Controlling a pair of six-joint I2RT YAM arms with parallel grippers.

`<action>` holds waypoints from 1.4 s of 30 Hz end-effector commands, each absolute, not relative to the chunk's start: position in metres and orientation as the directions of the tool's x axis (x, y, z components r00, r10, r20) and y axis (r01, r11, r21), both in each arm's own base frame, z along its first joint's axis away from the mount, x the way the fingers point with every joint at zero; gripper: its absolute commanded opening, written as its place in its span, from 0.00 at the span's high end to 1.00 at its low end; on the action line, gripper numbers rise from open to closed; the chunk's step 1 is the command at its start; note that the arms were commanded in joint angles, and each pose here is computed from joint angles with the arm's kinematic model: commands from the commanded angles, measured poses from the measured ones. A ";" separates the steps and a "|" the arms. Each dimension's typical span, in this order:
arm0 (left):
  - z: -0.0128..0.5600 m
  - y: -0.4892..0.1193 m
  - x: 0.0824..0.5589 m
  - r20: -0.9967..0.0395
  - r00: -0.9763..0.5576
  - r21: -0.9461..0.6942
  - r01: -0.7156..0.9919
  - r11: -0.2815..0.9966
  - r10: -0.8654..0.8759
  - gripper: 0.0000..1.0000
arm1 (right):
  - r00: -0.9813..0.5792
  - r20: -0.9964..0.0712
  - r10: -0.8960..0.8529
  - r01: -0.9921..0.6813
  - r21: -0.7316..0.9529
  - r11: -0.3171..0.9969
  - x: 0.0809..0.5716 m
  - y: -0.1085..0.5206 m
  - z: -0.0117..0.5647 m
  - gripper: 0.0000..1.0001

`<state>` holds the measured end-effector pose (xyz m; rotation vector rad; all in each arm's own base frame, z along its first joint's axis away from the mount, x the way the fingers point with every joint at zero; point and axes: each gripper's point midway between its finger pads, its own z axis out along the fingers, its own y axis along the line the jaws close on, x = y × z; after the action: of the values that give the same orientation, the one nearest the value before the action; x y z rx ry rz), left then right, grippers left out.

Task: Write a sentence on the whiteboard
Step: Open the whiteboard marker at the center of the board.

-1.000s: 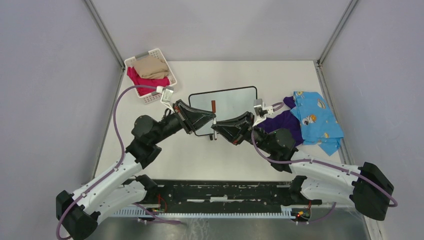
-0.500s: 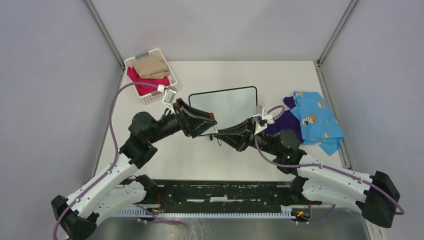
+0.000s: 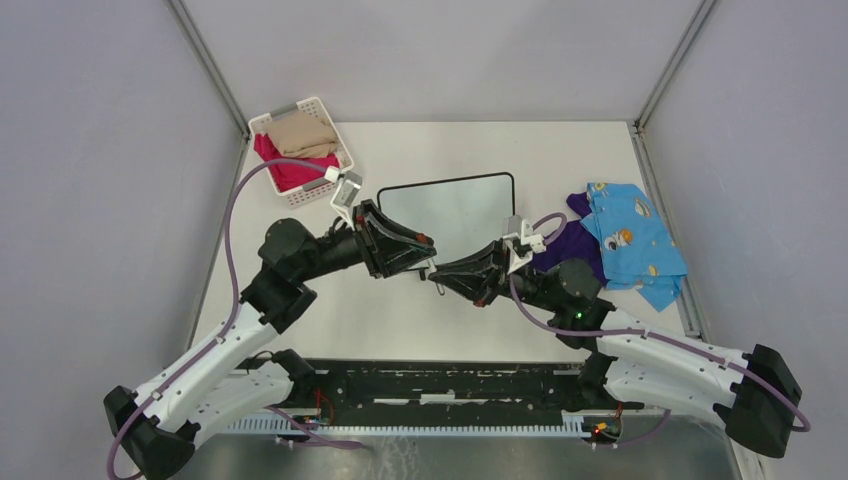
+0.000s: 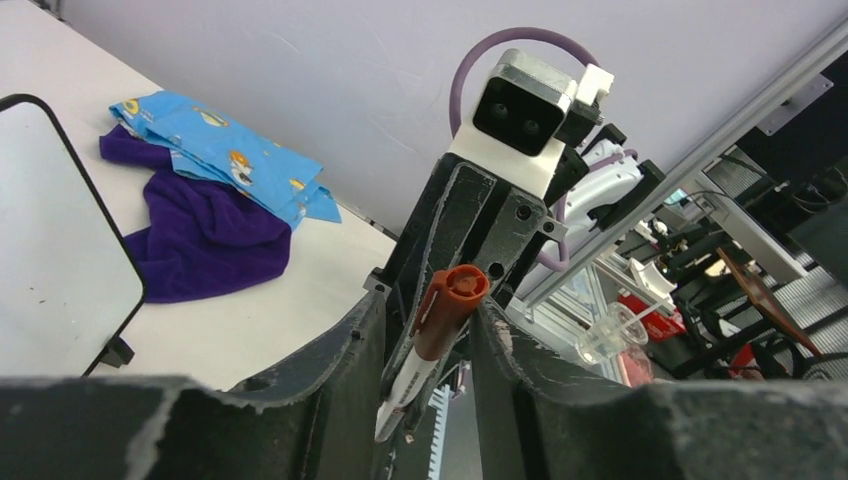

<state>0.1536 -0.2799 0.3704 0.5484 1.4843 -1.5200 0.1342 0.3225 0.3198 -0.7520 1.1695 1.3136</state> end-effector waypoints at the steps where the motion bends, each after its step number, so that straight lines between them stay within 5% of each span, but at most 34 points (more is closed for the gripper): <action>1: 0.393 -0.279 0.143 -0.856 -0.417 -0.463 0.882 0.092 -0.306 0.62 | -0.082 -0.923 0.377 -0.977 0.150 0.155 0.131 0.320 0.340 1.00; 10: 0.393 -0.280 0.147 -0.853 -0.420 -0.468 0.878 0.100 -0.309 0.97 | -0.087 -0.926 0.366 -0.977 0.150 0.148 0.130 0.320 0.337 1.00; 13: 0.392 -0.278 0.148 -0.852 -0.414 -0.469 0.876 0.113 -0.321 0.98 | -0.087 -0.930 0.356 -0.978 0.148 0.146 0.128 0.319 0.335 1.00; 18: 0.390 -0.275 0.150 -0.843 -0.418 -0.482 0.867 0.129 -0.340 0.98 | -0.084 -0.920 0.383 -0.965 0.171 0.199 0.136 0.313 0.337 0.49; 22: 0.392 -0.275 0.150 -0.834 -0.427 -0.493 0.862 0.121 -0.350 0.98 | -0.089 -0.903 0.421 -0.962 0.187 0.198 0.139 0.313 0.347 0.35; 42: 0.388 -0.274 0.146 -0.826 -0.441 -0.505 0.855 0.116 -0.351 0.98 | -0.167 -0.831 0.530 -0.959 0.261 0.107 0.141 0.326 0.382 0.37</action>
<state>0.1526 -0.2761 0.3738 0.5418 1.4545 -1.5038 0.1454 0.3321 0.3361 -0.6184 1.1632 1.4030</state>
